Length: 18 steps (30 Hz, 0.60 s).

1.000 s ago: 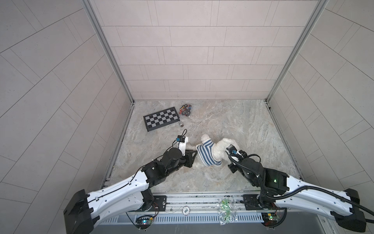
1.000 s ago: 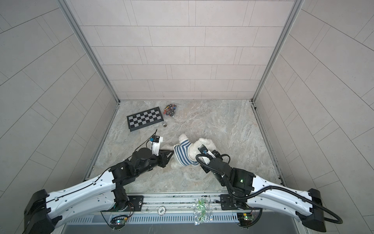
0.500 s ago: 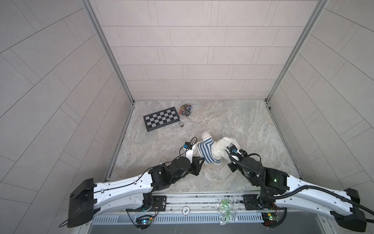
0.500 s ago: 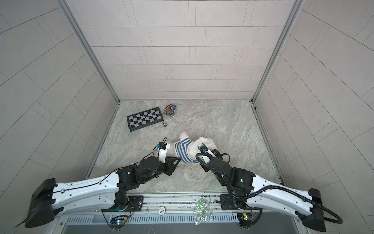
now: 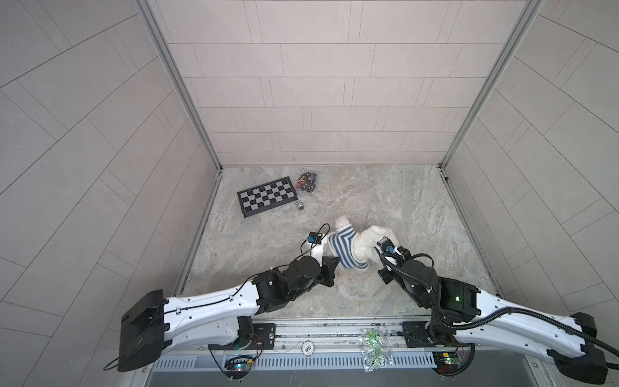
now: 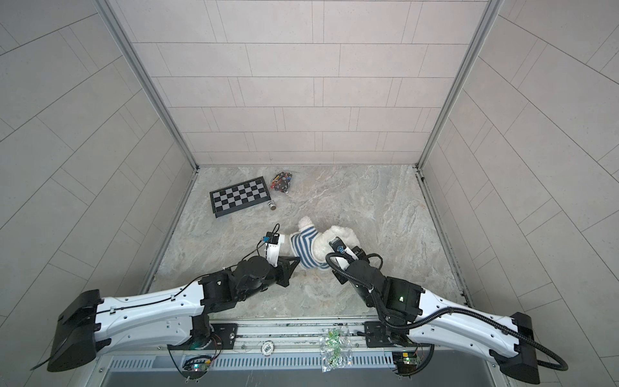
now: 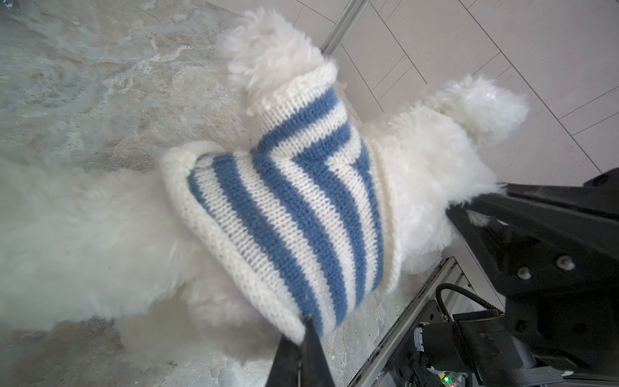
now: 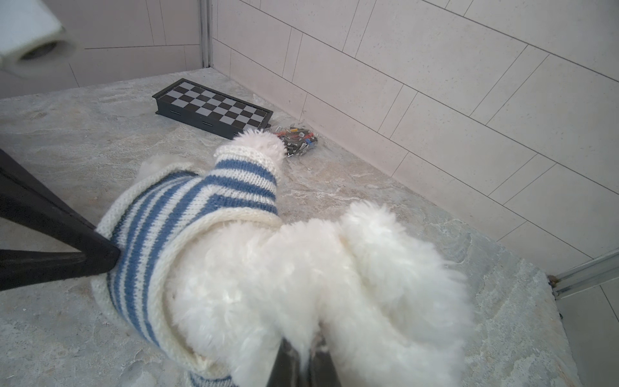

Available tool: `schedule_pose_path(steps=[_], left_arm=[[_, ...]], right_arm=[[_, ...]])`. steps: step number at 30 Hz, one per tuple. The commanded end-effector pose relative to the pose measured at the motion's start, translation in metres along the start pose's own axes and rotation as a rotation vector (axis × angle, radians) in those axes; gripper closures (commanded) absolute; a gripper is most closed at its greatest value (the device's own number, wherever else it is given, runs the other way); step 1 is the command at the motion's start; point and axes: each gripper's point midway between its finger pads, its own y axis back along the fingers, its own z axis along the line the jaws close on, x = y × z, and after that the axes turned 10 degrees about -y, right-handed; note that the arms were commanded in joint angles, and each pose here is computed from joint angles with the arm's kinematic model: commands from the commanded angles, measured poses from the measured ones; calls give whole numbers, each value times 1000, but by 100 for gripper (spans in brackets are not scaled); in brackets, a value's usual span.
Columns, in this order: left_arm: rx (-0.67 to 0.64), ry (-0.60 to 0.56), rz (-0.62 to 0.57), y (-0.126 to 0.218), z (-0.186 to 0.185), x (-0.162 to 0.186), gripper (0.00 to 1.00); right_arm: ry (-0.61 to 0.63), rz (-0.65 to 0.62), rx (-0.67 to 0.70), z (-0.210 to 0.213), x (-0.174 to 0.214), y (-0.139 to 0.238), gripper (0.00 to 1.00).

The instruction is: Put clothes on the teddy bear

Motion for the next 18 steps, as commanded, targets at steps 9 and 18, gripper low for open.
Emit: schedule_pose_path(steps=[9,18], left_arm=[[-102,51,1,10,61,10,100],[-134,7,12,10,71,6,100]], right_arm=[[-80,-99,39,-13,-32,12,100],[-97,-99,36,-10,-33,8,100]])
